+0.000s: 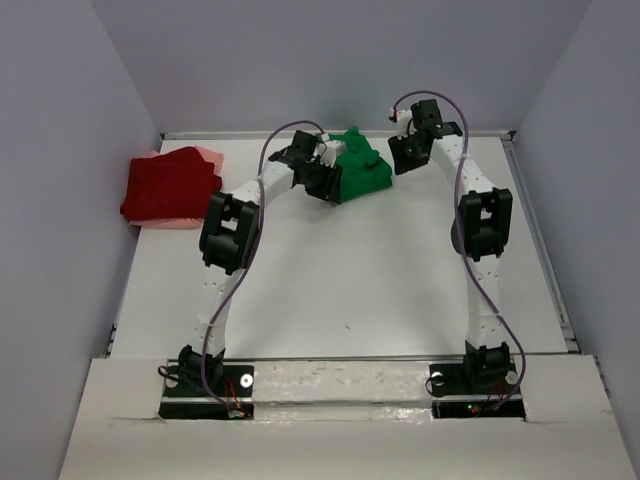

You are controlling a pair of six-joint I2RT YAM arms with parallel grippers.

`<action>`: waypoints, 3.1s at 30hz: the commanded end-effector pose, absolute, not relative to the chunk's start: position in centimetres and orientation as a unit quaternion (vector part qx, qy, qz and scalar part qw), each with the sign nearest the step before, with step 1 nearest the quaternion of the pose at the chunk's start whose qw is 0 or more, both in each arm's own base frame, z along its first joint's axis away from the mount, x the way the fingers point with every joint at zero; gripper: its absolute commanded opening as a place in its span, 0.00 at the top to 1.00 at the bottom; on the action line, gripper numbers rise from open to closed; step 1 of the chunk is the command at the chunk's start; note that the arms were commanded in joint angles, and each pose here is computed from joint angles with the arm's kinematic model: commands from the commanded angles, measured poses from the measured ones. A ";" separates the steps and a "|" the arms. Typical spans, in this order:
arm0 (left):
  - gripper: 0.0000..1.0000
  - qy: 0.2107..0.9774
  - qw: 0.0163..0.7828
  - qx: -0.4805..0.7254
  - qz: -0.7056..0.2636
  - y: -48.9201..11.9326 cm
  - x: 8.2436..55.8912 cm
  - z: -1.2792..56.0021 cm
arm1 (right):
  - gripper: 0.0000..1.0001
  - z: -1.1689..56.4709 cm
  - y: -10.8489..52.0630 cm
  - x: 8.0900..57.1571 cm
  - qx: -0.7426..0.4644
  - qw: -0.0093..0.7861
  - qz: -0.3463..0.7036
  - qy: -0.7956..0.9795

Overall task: Fold and stack the t-shirts
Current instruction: Fold the tshirt

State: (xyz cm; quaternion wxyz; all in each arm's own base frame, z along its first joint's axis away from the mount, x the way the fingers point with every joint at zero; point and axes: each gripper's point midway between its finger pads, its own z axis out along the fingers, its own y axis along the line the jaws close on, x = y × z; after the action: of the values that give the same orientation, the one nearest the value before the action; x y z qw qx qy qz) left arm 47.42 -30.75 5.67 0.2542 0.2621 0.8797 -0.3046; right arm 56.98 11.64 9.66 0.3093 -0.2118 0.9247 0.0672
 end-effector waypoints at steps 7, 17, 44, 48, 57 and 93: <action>0.48 0.870 0.279 0.290 -0.286 -35.0 48.4 6.6 | 0.55 10.2 12.5 57.1 -0.216 0.312 0.096 0.920; 0.57 0.877 0.282 0.290 -0.261 -34.4 48.9 5.7 | 0.55 9.6 13.0 57.4 -0.223 0.310 0.107 0.918; 1.00 0.873 0.293 0.294 -0.254 -34.1 49.2 6.7 | 0.99 6.5 12.7 58.8 -0.218 0.300 0.134 0.919; 1.00 0.871 0.299 0.296 -0.253 -34.1 49.5 7.2 | 0.96 6.5 12.9 58.2 -0.224 0.292 0.144 0.919; 1.00 0.870 0.299 0.300 -0.251 -33.9 49.3 7.5 | 1.00 6.3 12.6 58.0 -0.224 0.286 0.137 0.921; 1.00 0.870 0.273 0.318 -0.258 -28.0 44.2 9.2 | 0.70 9.8 15.5 50.1 -0.211 0.228 0.285 0.907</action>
State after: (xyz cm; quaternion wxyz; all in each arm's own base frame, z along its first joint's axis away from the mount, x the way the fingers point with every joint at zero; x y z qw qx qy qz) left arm 44.60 -27.39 5.48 0.2427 0.3018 0.8894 -0.2430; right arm 50.28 14.19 6.11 0.2045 -0.2133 0.9248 0.2396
